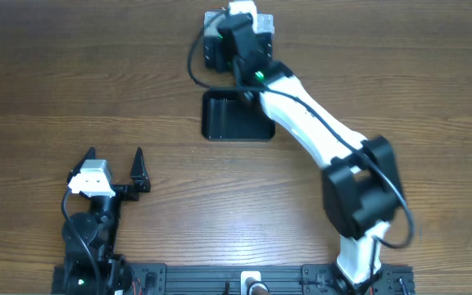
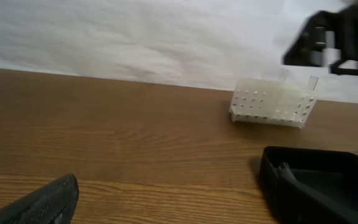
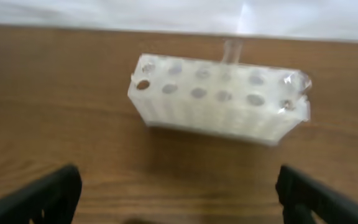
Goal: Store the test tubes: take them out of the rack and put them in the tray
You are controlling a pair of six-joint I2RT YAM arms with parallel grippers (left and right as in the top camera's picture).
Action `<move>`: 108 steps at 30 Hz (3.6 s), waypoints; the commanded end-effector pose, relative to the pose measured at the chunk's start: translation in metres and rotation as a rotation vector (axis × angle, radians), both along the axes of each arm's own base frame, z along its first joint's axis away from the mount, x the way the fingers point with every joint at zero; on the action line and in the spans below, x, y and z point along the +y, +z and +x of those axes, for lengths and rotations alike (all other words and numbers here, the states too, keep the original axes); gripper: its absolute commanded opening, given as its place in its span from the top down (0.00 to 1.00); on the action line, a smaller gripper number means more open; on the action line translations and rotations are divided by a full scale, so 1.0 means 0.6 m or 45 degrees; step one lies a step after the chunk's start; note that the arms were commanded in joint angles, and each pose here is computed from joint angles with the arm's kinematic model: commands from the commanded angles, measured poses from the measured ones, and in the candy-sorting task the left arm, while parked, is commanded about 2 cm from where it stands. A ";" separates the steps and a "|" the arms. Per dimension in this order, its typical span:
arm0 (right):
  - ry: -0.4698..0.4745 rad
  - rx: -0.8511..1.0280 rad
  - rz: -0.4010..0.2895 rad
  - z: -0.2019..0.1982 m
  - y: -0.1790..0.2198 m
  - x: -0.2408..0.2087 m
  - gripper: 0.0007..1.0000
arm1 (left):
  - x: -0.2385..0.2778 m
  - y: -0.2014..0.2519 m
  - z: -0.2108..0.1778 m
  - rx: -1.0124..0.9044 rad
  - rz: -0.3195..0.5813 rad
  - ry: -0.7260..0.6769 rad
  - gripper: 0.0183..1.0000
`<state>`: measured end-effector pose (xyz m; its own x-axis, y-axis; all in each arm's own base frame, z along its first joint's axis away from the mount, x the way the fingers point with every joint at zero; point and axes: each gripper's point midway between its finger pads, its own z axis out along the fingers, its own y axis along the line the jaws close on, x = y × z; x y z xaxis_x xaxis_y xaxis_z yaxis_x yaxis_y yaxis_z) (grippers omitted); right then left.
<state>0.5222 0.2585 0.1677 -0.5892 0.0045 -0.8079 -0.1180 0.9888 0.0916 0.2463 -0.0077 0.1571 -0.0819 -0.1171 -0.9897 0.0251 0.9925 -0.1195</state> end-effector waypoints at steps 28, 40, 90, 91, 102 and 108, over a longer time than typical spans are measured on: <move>-0.259 -0.181 -0.068 0.176 -0.068 -0.039 0.05 | 0.000 -0.002 0.000 -0.002 0.016 -0.007 0.00; -0.260 -0.201 -0.062 0.186 -0.087 -0.036 0.20 | 0.000 -0.002 0.000 -0.002 0.016 -0.007 0.00; -0.309 -0.206 -0.146 0.190 -0.087 -0.068 0.90 | 0.000 -0.002 0.000 -0.002 0.016 -0.007 0.00; -0.309 -0.206 -0.146 0.190 -0.087 -0.068 0.90 | 0.000 -0.002 0.000 -0.002 0.016 -0.007 0.00; -0.303 -0.234 -0.152 0.188 -0.056 -0.067 0.95 | 0.000 -0.002 0.000 -0.002 0.016 -0.007 0.00; -0.311 -0.323 -0.102 0.172 0.059 -0.074 0.96 | 0.000 -0.002 0.000 -0.002 0.016 -0.007 0.00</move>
